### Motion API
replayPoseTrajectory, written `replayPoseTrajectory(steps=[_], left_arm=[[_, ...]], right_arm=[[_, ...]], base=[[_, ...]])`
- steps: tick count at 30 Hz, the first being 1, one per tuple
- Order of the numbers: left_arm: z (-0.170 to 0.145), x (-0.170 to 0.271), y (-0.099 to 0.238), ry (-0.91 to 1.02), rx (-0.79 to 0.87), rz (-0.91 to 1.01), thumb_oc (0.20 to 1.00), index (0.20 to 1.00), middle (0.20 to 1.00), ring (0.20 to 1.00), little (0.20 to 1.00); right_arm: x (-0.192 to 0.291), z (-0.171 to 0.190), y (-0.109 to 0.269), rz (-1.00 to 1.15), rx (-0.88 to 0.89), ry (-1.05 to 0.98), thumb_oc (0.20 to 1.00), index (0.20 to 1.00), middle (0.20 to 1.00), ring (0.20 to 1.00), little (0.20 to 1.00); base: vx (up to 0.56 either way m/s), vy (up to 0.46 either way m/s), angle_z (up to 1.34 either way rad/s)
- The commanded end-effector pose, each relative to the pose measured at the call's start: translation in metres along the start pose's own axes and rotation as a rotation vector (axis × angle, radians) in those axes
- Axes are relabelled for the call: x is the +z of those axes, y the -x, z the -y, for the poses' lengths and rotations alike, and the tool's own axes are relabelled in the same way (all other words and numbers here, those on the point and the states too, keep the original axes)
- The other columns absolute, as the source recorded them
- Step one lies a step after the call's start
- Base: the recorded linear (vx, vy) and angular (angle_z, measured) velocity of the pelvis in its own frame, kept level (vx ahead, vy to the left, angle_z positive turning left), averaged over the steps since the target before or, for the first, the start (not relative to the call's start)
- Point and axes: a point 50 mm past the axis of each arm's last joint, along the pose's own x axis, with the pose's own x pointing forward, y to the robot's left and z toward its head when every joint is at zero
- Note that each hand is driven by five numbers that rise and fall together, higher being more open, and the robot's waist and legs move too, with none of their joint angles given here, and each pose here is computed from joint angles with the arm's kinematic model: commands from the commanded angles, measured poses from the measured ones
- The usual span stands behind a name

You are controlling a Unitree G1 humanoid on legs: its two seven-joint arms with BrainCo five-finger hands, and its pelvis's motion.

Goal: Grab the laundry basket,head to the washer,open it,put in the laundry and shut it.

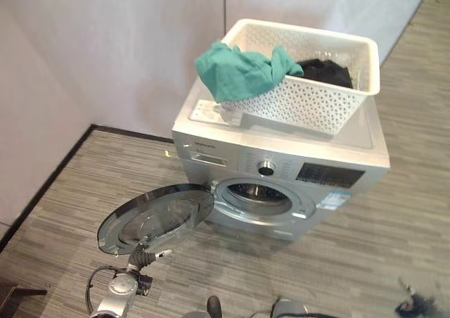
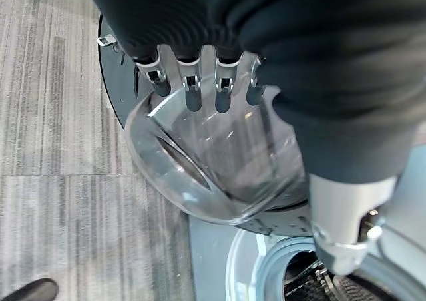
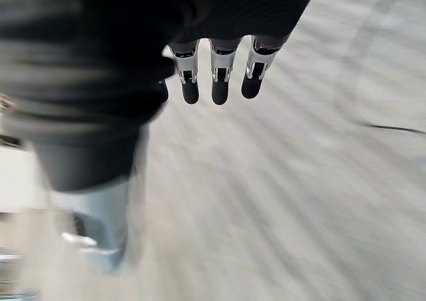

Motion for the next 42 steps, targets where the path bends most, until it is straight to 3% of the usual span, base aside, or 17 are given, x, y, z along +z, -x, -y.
replayPoseTrajectory(steps=[1, 6, 7, 8, 11, 13, 14, 15, 20, 26, 29, 30, 32, 33, 37, 42], left_arm=[[-0.004, 0.017, -0.005, 0.035, 0.039, 0.076, 1.0, 1.0, 1.0, 1.0, 1.0], [-0.001, 0.019, -0.006, 0.033, 0.042, 0.076, 1.0, 1.0, 1.0, 1.0, 1.0], [0.005, 0.01, -0.006, 0.035, 0.045, 0.032, 1.0, 1.0, 1.0, 1.0, 1.0], [0.016, -0.007, -0.003, 0.054, 0.023, -0.047, 1.0, 1.0, 1.0, 1.0, 1.0], [0.019, -0.01, -0.002, 0.057, 0.012, -0.056, 1.0, 1.0, 1.0, 1.0, 1.0], [0.022, -0.014, -0.001, 0.037, -0.01, -0.075, 1.0, 1.0, 1.0, 1.0, 1.0], [0.022, -0.014, -0.001, 0.038, -0.01, -0.075, 1.0, 1.0, 1.0, 1.0, 1.0], [0.029, -0.017, 0.001, 0.026, -0.035, -0.088, 1.0, 1.0, 1.0, 1.0, 1.0], [0.027, -0.021, 0.001, -0.006, -0.039, -0.11, 1.0, 1.0, 1.0, 1.0, 1.0], [0.023, -0.027, 0.005, 0.014, -0.055, -0.119, 1.0, 1.0, 1.0, 1.0, 1.0], [0.016, -0.036, 0.008, 0.021, -0.057, -0.155, 1.0, 1.0, 1.0, 1.0, 1.0], [0.019, -0.036, 0.008, 0.032, -0.06, -0.154, 1.0, 1.0, 1.0, 1.0, 1.0], [0.017, -0.043, 0.012, 0.047, -0.074, -0.181, 1.0, 1.0, 1.0, 1.0, 1.0], [0.019, -0.043, 0.012, 0.05, -0.076, -0.181, 1.0, 1.0, 1.0, 1.0, 1.0], [0.019, -0.05, 0.017, 0.048, -0.12, -0.198, 1.0, 1.0, 1.0, 1.0, 1.0], [0.023, -0.052, 0.018, 0.037, -0.145, -0.197, 1.0, 1.0, 1.0, 1.0, 1.0]], right_arm=[[0.063, 0.0, -0.006, 0.242, -0.06, -0.084, 1.0, 1.0, 1.0, 1.0, 1.0], [0.076, -0.002, -0.003, 0.308, -0.06, -0.106, 1.0, 1.0, 1.0, 1.0, 1.0], [0.133, 0.001, 0.012, 0.556, -0.071, -0.19, 1.0, 1.0, 1.0, 1.0, 1.0], [0.202, -0.008, 0.054, 0.9, -0.03, -0.217, 1.0, 1.0, 1.0, 1.0, 1.0], [0.234, -0.02, 0.081, 1.068, 0.038, -0.212, 1.0, 1.0, 1.0, 1.0, 1.0], [0.281, -0.047, 0.129, 1.305, 0.229, -0.311, 1.0, 1.0, 1.0, 1.0, 1.0], [0.281, -0.047, 0.129, 1.305, 0.23, -0.311, 1.0, 1.0, 1.0, 1.0, 1.0], [0.316, -0.071, 0.195, 1.546, 0.457, -0.47, 1.0, 1.0, 1.0, 1.0, 1.0], [0.362, -0.095, 0.253, 1.746, 0.544, -0.407, 1.0, 1.0, 1.0, 1.0, 1.0], [0.38, -0.158, 0.267, 1.706, 0.675, 0.055, 1.0, 1.0, 1.0, 1.0, 1.0], [0.381, -0.197, 0.24, 1.535, 0.666, 0.537, 1.0, 1.0, 1.0, 1.0, 1.0], [0.383, -0.199, 0.244, 1.544, 0.67, 0.543, 1.0, 1.0, 1.0, 1.0, 1.0], [0.381, -0.205, 0.227, 1.467, 0.621, 0.845, 1.0, 1.0, 1.0, 1.0, 1.0], [0.382, -0.206, 0.228, 1.47, 0.621, 0.848, 1.0, 1.0, 1.0, 1.0, 1.0], [0.385, -0.184, 0.198, 1.362, 0.46, 1.181, 1.0, 1.0, 1.0, 1.0, 1.0], [0.383, -0.177, 0.174, 1.267, 0.414, 1.225, 1.0, 1.0, 1.0, 1.0, 1.0]], base=[[-0.02, 0.001, 0.37], [0.04, -0.016, 0.25], [0.3, -0.188, -0.12], [0.29, -0.203, -0.02], [0.08, -0.098, 0.3], [0.04, -0.06, -0.01], [0.0, -0.074, 0.02], [0.02, -0.054, 0.0], [0.01, -0.034, 0.03], [-0.02, -0.015, 0.07], [-0.03, -0.002, -0.01], [0.0, 0.0, 0.0], [-0.02, 0.005, 0.07], [0.0, 0.0, 0.0], [0.0, -0.002, 0.05], [0.0, -0.003, 0.04]])
